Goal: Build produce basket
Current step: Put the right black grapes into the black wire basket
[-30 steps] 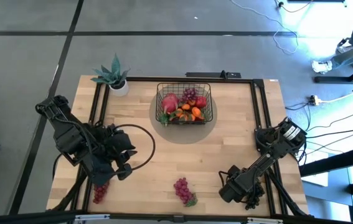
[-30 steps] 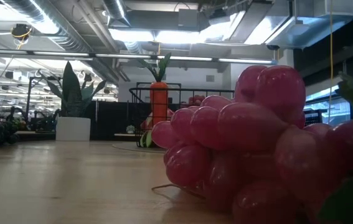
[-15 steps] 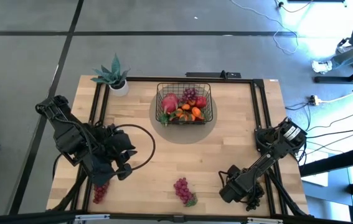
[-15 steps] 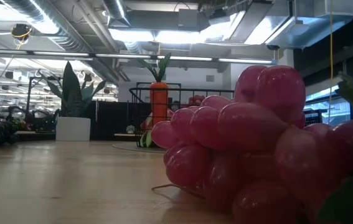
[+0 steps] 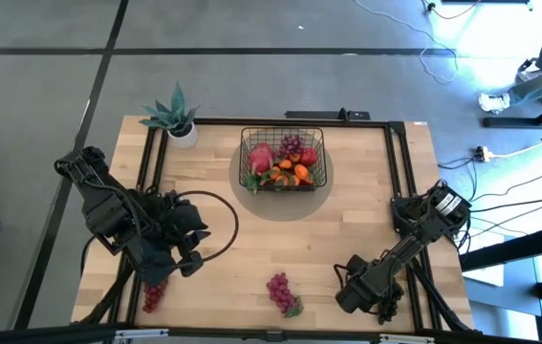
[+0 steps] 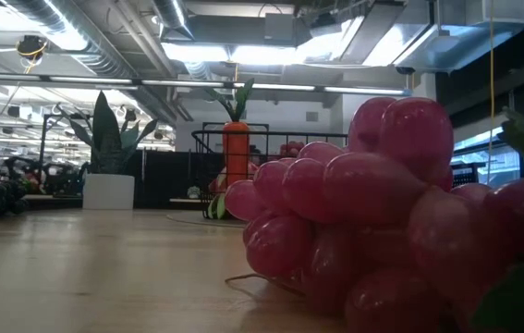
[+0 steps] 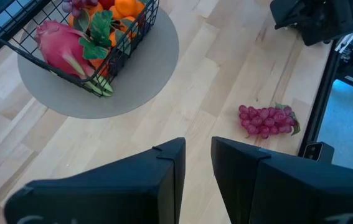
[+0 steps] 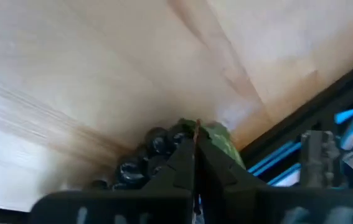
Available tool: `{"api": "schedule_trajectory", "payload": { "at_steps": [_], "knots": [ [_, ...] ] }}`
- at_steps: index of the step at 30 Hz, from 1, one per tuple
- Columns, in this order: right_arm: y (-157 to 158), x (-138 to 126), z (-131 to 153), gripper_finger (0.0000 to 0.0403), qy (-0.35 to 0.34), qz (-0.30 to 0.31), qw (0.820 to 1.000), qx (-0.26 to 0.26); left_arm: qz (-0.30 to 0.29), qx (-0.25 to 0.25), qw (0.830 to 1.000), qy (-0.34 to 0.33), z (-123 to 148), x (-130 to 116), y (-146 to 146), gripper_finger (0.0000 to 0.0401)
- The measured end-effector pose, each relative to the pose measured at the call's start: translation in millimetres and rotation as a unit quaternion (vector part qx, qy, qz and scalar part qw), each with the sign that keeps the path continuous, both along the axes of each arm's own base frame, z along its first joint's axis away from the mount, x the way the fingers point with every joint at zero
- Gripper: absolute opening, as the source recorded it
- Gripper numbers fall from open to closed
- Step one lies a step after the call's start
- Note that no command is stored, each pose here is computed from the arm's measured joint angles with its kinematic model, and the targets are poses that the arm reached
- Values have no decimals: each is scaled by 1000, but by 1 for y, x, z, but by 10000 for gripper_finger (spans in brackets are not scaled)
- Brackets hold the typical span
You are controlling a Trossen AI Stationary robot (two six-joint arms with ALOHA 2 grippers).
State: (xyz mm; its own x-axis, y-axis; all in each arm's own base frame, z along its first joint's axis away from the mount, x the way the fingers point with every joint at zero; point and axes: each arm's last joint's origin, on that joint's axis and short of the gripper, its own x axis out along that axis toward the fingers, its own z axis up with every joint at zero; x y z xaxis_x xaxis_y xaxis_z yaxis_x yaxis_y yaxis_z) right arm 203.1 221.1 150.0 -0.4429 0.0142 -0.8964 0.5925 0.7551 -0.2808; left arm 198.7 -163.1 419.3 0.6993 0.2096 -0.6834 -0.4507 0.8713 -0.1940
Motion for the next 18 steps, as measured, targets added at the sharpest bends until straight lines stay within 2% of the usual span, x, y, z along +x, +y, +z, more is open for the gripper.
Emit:
{"api": "schedule_trajectory", "payload": {
  "at_steps": [10, 18],
  "knots": [
    [-1, 14, 31, 0, -10, 24, 999, -33, -1, 1, 1000, 0, 0, 0, 0, 66],
    [-7, 25, 62, 0, -23, 32, 996, -79, -5, 4, 1000, 1, 0, 0, 0, 66]
  ]
}}
